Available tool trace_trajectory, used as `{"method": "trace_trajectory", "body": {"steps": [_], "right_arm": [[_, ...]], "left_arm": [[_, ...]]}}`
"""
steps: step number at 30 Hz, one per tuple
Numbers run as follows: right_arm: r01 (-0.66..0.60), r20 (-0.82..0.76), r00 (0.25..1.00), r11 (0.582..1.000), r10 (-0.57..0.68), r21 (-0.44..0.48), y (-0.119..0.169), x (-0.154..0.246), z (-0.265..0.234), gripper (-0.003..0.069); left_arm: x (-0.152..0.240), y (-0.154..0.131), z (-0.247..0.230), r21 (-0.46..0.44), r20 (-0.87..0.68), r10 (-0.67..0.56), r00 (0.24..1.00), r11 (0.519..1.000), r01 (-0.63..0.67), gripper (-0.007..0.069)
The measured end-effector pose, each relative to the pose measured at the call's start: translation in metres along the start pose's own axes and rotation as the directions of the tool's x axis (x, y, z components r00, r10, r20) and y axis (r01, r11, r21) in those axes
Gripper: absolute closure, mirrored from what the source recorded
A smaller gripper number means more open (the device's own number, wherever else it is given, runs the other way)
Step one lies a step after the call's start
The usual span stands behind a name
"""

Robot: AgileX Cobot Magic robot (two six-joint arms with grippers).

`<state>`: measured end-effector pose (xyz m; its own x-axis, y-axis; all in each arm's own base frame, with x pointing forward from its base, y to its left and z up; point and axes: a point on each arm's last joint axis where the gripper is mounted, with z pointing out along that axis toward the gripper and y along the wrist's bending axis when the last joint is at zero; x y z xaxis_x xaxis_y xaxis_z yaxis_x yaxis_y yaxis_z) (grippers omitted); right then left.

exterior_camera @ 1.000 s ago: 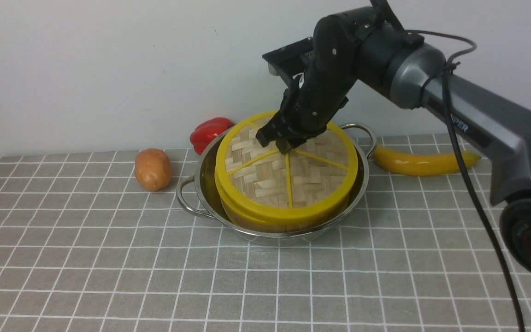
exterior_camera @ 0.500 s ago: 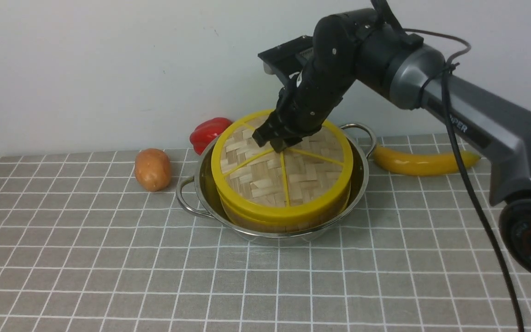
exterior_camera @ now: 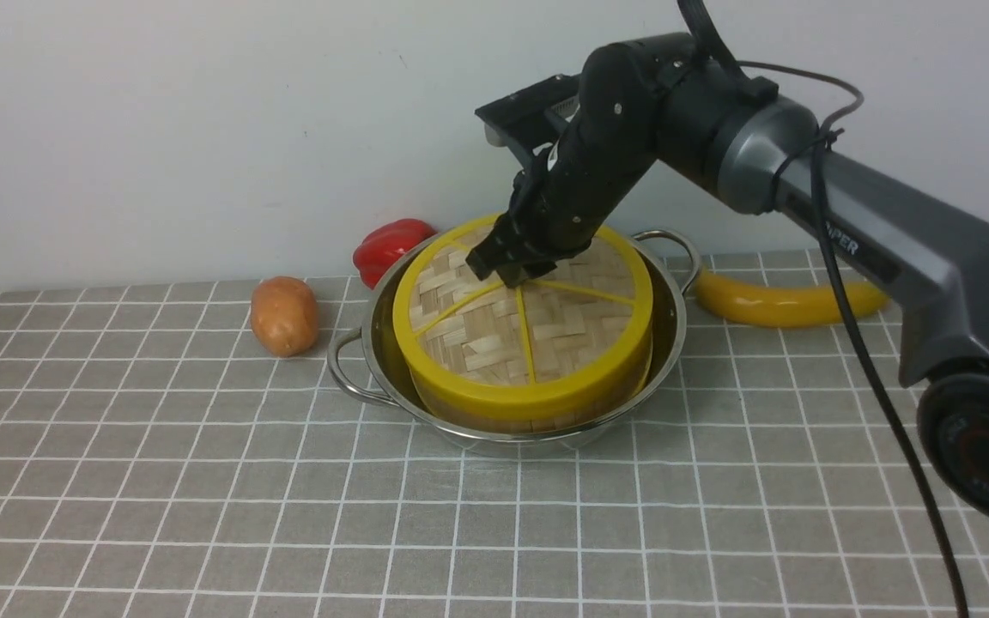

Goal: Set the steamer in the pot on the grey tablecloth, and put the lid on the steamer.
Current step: 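Place the bamboo steamer lid onto the steamer basket in the pot with the right gripper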

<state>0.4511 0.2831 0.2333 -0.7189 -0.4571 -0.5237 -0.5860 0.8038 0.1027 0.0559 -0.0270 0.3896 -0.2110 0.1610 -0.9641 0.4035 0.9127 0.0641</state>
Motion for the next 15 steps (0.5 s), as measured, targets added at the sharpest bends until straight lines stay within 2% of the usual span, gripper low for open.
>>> {"method": "trace_trajectory", "body": {"steps": [12,15], "right_arm": [[-0.003,-0.001,1.000,1.000,0.003,-0.002,0.0001,0.0001,0.0002,0.0508],[-0.018,-0.006,1.000,1.000,0.018,-0.004,0.0004,0.0006,0.0001,0.0427]], "left_arm": [[0.0000,0.0000,0.0000,0.000,0.000,0.000,1.000,1.000,0.000,0.0634],[0.0000,0.0000,0.0000,0.000,0.000,0.000,1.000,1.000,0.000,0.0634]]}}
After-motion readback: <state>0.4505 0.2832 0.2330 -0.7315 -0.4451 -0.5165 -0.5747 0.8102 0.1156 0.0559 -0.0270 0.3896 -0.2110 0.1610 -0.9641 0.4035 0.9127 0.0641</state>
